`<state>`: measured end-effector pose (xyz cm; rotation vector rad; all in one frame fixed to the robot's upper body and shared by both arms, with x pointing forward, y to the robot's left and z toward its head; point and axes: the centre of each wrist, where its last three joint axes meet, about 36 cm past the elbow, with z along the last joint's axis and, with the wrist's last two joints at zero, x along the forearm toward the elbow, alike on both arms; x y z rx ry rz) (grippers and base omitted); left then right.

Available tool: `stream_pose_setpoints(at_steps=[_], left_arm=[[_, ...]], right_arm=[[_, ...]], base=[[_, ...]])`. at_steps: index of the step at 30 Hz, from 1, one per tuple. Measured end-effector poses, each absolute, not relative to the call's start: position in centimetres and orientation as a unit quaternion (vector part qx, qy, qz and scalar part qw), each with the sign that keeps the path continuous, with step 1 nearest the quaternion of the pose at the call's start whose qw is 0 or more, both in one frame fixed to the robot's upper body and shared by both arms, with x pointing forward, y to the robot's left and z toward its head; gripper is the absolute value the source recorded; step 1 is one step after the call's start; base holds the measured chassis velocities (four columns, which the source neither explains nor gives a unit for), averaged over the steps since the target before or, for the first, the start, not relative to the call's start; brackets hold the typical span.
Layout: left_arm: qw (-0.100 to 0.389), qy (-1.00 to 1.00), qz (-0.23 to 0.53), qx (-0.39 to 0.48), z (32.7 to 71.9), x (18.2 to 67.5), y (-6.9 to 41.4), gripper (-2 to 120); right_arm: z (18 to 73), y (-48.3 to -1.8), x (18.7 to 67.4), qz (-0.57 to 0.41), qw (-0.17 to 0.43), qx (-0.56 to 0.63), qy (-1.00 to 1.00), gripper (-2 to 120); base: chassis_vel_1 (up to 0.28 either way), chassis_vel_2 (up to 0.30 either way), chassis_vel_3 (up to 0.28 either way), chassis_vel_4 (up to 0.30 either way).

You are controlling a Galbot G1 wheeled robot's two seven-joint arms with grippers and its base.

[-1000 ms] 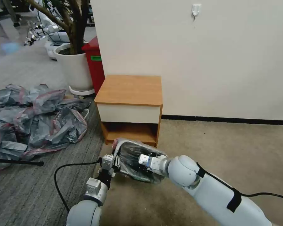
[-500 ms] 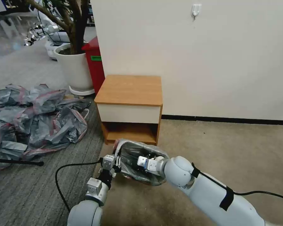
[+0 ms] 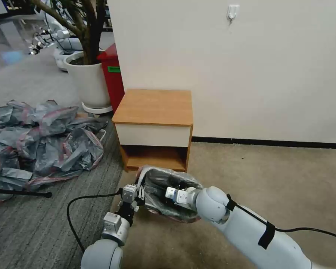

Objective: Pick up the garbage bag from the table and place it over the trash can.

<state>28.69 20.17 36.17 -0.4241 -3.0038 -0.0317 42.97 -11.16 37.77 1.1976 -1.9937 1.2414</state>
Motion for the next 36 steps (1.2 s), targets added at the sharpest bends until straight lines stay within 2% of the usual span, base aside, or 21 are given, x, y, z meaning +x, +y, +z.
stream_pose_setpoints(at_steps=[23,36], left_arm=[[0.056,-0.988,-0.002,-0.143,36.1,28.8,19.7,5],[0.057,-0.988,-0.002,-0.142,36.0,28.7,19.7,5]], right_arm=[[35.6,-10.8,44.2,0.465,0.271,0.429,-0.726,0],[34.1,-10.7,45.2,0.439,0.307,0.425,-0.729,0]], base=[[0.000,0.000,0.000,0.000],[0.000,0.000,0.000,0.000]])
